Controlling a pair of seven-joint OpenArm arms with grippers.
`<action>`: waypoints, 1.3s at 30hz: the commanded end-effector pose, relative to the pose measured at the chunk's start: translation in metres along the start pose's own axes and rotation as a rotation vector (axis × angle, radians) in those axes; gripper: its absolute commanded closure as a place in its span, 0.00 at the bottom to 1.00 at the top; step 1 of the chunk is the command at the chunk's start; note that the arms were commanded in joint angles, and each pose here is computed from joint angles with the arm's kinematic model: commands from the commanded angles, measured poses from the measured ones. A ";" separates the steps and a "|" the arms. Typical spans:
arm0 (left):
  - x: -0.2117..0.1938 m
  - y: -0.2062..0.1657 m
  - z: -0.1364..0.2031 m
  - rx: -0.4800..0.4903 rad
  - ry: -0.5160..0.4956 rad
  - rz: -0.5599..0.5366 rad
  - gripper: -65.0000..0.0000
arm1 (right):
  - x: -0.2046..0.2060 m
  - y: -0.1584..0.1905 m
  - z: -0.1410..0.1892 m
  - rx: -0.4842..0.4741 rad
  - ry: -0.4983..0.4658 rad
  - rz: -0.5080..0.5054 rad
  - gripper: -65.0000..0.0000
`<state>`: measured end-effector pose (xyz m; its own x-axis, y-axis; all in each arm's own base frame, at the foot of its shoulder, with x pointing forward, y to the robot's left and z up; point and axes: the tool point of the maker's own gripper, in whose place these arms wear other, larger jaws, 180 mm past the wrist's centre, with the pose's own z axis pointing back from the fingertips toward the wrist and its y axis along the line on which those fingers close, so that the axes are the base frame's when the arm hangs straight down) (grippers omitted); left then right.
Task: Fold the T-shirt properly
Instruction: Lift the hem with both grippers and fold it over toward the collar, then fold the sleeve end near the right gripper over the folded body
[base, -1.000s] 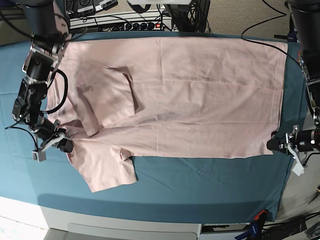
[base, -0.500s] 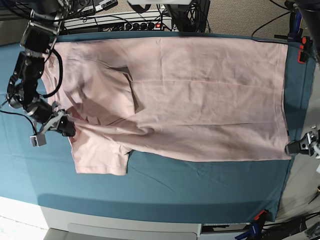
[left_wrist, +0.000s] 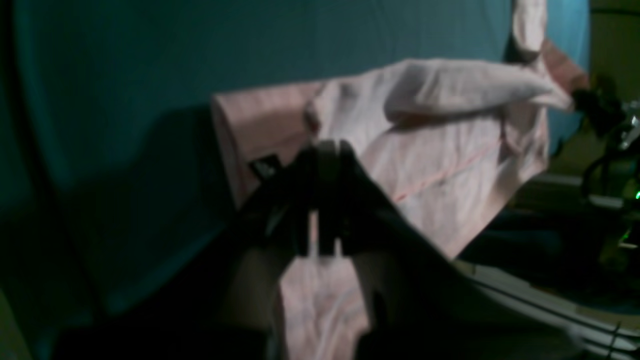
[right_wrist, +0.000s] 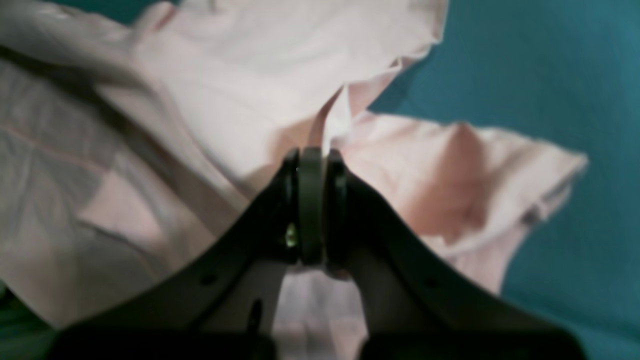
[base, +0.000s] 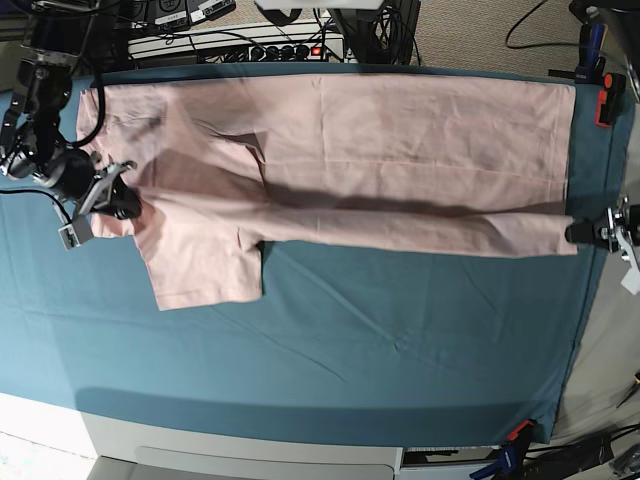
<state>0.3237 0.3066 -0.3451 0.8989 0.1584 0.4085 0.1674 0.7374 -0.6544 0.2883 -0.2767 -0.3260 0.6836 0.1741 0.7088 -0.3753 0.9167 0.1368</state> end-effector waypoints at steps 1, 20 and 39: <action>0.016 -0.003 0.018 0.014 -0.038 -0.045 1.00 | 0.013 -0.008 0.010 -0.021 -0.024 0.035 1.00; -0.035 0.011 0.027 0.074 0.078 -0.045 1.00 | -0.044 -0.006 0.021 -0.014 0.158 0.011 1.00; -0.029 0.008 0.028 0.073 0.070 -0.063 0.45 | -0.024 -0.012 0.020 -0.042 0.083 -0.009 0.52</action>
<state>0.2757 0.3156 -0.3645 0.9356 0.0674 0.3465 0.1676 0.7791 -0.6041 0.2526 -0.2947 -0.3483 0.7750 0.1857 0.6041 -0.3326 0.9326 0.1401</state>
